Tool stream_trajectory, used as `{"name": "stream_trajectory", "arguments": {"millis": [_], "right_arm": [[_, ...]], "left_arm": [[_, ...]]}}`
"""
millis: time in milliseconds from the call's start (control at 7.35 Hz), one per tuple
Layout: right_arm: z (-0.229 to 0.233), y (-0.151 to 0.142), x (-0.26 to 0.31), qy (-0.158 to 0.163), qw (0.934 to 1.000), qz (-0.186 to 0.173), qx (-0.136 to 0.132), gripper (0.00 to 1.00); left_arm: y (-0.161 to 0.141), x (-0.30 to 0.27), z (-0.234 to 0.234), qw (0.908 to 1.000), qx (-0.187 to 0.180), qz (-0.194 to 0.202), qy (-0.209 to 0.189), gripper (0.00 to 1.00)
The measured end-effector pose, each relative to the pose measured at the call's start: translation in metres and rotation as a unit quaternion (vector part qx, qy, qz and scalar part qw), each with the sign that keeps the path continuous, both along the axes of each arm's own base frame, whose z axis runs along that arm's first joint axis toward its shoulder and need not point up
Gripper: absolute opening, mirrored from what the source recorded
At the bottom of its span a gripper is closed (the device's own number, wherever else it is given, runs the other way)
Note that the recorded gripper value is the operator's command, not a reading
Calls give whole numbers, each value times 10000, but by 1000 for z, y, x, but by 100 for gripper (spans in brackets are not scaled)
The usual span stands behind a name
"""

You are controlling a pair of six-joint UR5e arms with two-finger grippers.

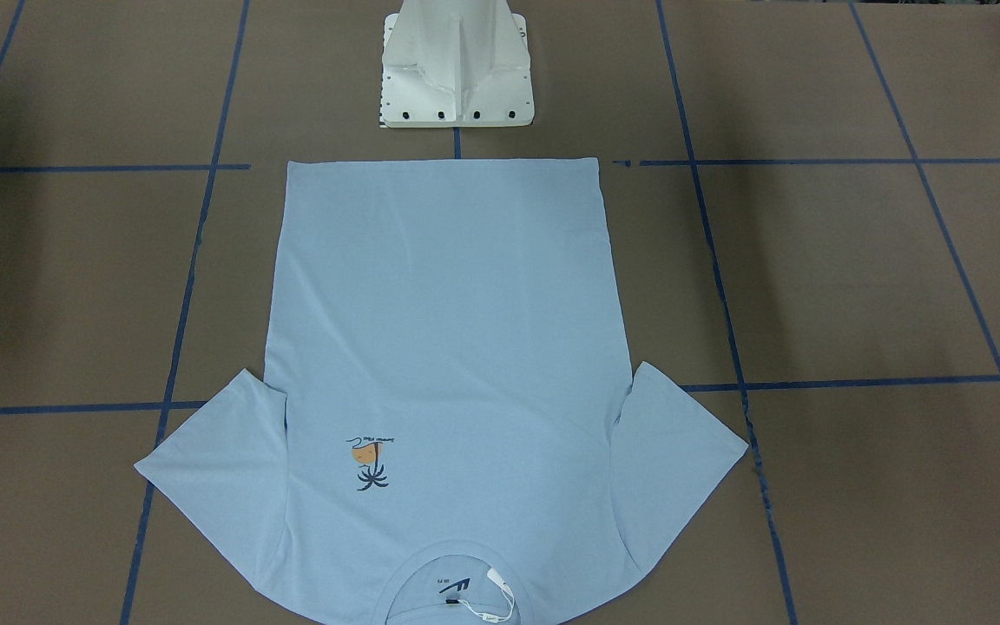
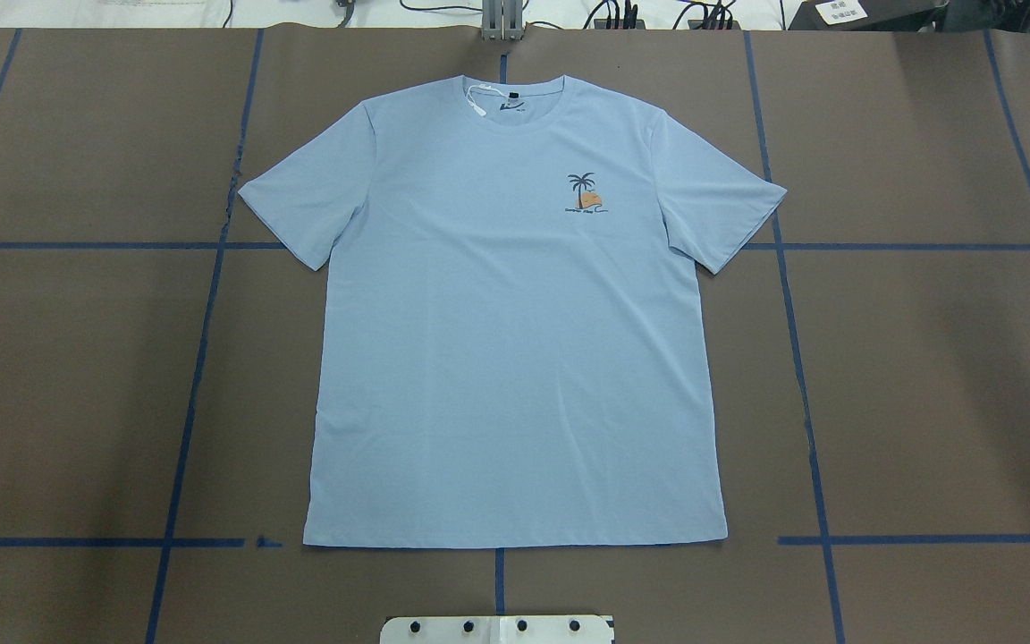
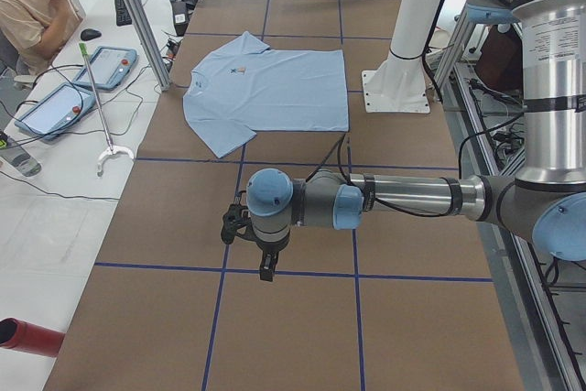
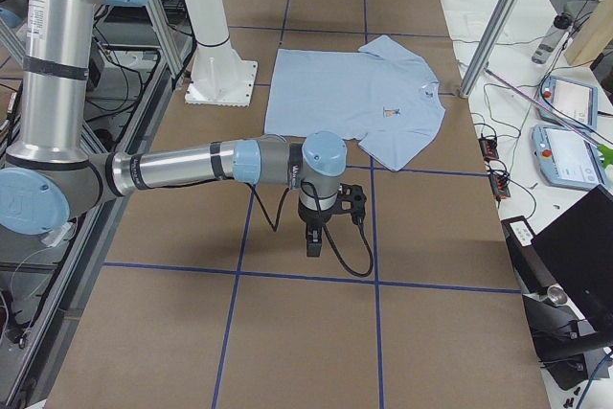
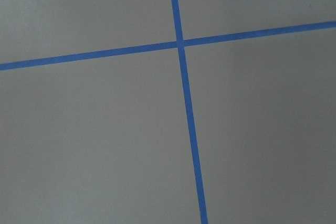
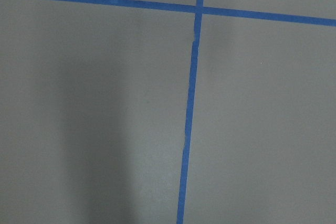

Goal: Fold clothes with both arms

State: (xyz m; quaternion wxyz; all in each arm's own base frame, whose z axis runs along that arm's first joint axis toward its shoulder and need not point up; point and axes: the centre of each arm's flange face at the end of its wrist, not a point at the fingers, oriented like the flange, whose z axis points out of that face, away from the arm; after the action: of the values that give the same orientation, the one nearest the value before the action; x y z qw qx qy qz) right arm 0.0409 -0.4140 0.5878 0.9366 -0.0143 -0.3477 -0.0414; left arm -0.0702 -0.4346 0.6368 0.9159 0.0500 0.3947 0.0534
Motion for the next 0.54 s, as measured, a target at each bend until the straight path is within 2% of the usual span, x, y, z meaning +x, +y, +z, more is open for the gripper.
{"name": "stream_trajectory", "arguments": {"millis": [272, 408, 544], "right_arm": [[-3, -1, 0, -20, 10000, -4, 35, 100], [-8, -4, -1, -36, 9999, 1, 149, 100], [-17, -11, -4, -69, 9990, -11, 449, 100]], "left_arm": [[0, 0, -9, 9999, 132, 1, 12, 100], [-1, 0, -19, 9997, 245, 5, 9, 100], [-2, 0, -29, 9992, 392, 5, -3, 100]]}}
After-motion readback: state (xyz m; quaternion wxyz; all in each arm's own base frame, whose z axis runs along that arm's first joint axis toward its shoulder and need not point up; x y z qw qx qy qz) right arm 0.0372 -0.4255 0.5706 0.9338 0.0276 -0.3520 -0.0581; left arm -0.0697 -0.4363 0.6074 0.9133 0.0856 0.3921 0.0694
